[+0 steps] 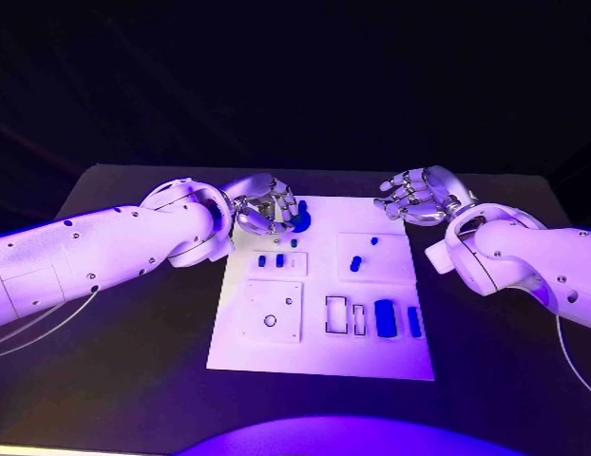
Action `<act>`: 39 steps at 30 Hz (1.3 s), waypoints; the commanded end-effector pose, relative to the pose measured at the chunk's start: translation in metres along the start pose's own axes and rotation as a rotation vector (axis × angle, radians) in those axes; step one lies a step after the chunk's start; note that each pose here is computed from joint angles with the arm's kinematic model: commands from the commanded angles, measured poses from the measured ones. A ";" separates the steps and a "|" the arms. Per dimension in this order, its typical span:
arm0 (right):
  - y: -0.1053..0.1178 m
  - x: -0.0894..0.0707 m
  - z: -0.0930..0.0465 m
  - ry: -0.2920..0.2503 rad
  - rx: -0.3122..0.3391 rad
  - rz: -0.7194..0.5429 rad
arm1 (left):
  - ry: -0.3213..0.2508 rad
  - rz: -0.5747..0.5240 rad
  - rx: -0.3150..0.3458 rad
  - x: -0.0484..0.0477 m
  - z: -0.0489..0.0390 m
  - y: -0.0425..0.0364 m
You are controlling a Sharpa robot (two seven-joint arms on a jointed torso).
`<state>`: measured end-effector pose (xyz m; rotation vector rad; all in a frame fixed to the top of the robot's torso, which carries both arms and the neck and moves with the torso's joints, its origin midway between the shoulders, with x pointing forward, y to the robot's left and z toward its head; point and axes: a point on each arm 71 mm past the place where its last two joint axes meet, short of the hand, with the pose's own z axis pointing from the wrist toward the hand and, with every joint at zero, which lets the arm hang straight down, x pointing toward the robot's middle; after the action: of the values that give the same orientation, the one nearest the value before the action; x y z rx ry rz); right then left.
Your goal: Assemble the parts on the task board
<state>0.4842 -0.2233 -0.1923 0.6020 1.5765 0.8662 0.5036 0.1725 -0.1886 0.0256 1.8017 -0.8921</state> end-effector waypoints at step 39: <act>0.001 0.000 -0.001 -0.002 -0.028 -0.014 | 0.105 0.394 0.086 0.0290 0.0213 -0.0006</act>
<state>0.4832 -0.2244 -0.1924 0.5899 1.5728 0.8665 0.5089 0.1507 -0.2138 0.4518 1.7566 -0.6947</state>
